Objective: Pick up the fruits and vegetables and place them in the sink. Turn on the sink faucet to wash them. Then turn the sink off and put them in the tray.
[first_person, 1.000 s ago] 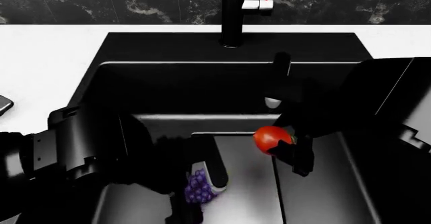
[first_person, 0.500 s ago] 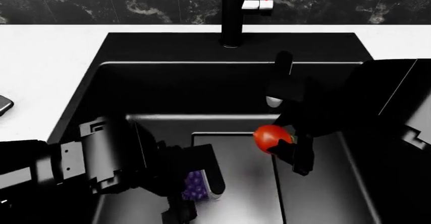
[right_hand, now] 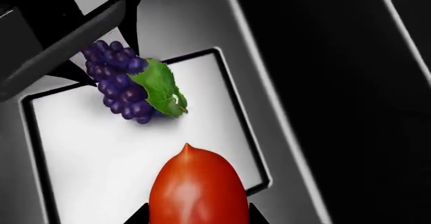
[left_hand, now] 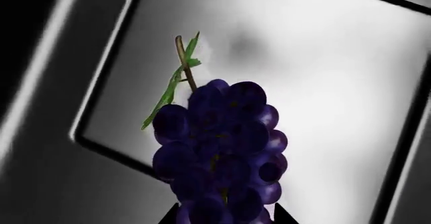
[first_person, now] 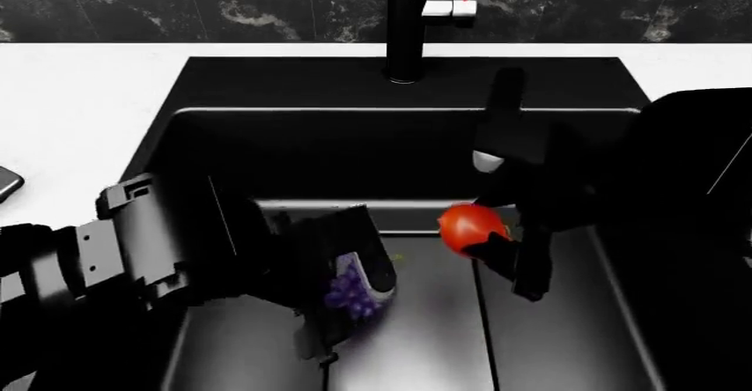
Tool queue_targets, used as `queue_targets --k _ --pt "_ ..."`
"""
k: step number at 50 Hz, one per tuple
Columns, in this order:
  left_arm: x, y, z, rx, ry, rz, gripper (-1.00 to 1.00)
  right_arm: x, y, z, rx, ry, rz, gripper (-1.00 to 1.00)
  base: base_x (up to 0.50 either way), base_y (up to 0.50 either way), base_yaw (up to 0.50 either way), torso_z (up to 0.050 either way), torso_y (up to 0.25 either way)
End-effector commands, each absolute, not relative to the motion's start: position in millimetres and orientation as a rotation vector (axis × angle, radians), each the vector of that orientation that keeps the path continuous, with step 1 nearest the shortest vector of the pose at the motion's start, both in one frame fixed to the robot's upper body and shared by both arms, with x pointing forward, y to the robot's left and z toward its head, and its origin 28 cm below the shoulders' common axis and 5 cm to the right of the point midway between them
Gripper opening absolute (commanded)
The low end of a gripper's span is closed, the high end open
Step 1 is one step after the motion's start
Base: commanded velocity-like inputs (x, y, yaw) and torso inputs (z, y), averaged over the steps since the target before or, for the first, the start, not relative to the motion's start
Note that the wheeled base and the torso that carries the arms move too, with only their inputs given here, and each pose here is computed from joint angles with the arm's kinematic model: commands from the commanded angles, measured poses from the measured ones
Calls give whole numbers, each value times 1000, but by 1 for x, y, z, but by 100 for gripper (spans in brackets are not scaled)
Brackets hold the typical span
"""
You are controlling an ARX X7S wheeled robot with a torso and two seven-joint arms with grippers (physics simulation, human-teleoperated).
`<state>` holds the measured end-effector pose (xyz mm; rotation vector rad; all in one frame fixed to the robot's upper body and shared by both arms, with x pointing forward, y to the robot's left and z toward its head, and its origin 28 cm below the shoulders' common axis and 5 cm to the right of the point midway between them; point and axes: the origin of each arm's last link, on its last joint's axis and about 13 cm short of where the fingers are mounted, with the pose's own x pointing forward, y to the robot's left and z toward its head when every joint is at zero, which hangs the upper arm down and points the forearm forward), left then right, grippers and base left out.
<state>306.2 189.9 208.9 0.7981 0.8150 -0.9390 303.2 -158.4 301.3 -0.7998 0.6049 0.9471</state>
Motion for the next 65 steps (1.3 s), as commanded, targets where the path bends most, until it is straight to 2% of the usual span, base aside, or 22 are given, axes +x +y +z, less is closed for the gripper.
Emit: queue_targets --k 1,8,29,36,56,65 --pt "308 196 255 665 646 -908 -100 286 -163 321 -765 517 924 -100 0 0 0 0 0" --pt "305 209 277 593 585 -868 -100 273 -174 330 -732 484 861 -100 0 0 0 0 0" --pt "289 245 278 531 616 -732 -100 245 -202 353 -687 427 696 -100 0 0 0 0 0" --pt "281 248 310 429 481 -712 -100 230 -210 373 -662 315 637 -100 0 0 0 0 0" --pt "267 270 394 -76 113 -588 -100 204 -205 428 -354 -104 499 -100 0 0 0 0 0" --pt "258 268 413 -113 40 -579 -100 195 -207 438 -340 -176 462 -100 -123 0 0 0 0"
